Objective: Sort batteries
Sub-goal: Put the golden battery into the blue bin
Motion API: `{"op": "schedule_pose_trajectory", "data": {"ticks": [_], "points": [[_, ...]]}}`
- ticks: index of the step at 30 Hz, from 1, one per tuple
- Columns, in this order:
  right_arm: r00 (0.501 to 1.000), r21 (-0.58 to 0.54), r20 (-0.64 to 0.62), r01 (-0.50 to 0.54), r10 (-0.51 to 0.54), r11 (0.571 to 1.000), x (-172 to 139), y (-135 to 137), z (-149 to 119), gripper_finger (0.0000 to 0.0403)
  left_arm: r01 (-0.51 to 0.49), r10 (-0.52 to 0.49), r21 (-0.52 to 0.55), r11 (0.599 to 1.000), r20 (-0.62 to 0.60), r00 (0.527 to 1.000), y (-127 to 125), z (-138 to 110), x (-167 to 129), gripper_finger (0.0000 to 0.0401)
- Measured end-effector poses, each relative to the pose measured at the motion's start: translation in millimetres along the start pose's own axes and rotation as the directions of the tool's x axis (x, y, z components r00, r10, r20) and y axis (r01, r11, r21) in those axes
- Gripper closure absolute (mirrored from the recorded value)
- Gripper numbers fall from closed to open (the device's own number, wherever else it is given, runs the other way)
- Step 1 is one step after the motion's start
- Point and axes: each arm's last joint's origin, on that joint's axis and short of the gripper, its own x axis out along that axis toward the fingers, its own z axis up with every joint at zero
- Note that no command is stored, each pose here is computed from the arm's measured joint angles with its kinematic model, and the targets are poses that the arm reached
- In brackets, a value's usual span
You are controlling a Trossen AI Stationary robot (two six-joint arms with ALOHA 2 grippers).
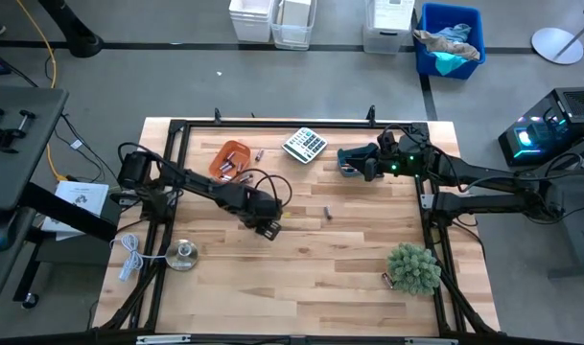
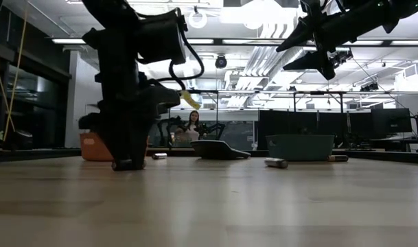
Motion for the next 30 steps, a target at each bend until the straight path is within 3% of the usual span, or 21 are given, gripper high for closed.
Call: {"op": "schedule_pose_trajectory", "data": {"ticks": [5, 9, 11, 14, 17, 19, 25, 27, 30], "points": [[1.0, 0.018, 0.0, 0.0, 0.0, 1.0, 0.0, -0.1, 0.0, 0.0181, -0.017, 0.017, 0.153, 0.988, 0.004, 1.0, 1.9, 0.9, 0.2, 0.0278], [1.0, 0.03, 0.0, 0.0, 0.0, 1.0, 0.0, 0.0, 0.0, 0.0181, -0.033, 0.034, 0.199, 0.979, 0.0, 0.999, 3.1, -0.3, 0.1, 0.0362], [1.0, 0.05, 0.005, -0.003, 0.003, 0.999, 0.0, 0.3, 0.4, 0.0181, 0.001, -0.002, 0.182, 0.983, 0.008, 1.0, 4.7, 2.5, -6.8, 0.037], [0.998, 0.072, 0.044, -0.046, 0.043, 0.996, -0.3, 3.8, 4.5, 0.0181, 0.045, -0.076, 0.186, 0.982, 0.167, 0.983, 4.4, 15.8, -32.2, 0.037], [0.976, 0.096, 0.161, -0.163, 0.146, 0.982, -2.7, 13.5, 16.2, 0.0181, 0.152, -0.241, 0.228, 0.962, 0.437, 0.867, 1.3, 47.8, -79.1, 0.037], [0.933, 0.085, 0.272, -0.268, 0.236, 0.96, -7.1, 22.2, 26.8, 0.0181, 0.192, -0.31, 0.268, 0.944, 0.525, 0.792, 6.7, 68.1, -92.4, 0.037], [0.722, -0.018, 0.569, -0.468, 0.394, 0.883, -27.2, 41.1, 52.7, 0.0181, 0.303, -0.428, 0.303, 0.904, 0.609, 0.667, 11.9, 135.7, -77.7, 0.037], [0.671, -0.037, 0.622, -0.489, 0.403, 0.872, -32.0, 43.5, 56.7, 0.0181, 0.307, -0.469, 0.359, 0.881, 0.589, 0.658, -1.1, 155.8, -70.5, 0.037], [0.646, -0.054, 0.653, -0.481, 0.395, 0.875, -34.3, 44.1, 58.7, 0.0181, 0.282, -0.492, 0.423, 0.861, 0.552, 0.673, -24.3, 183.8, -50.1, 0.037]]}}
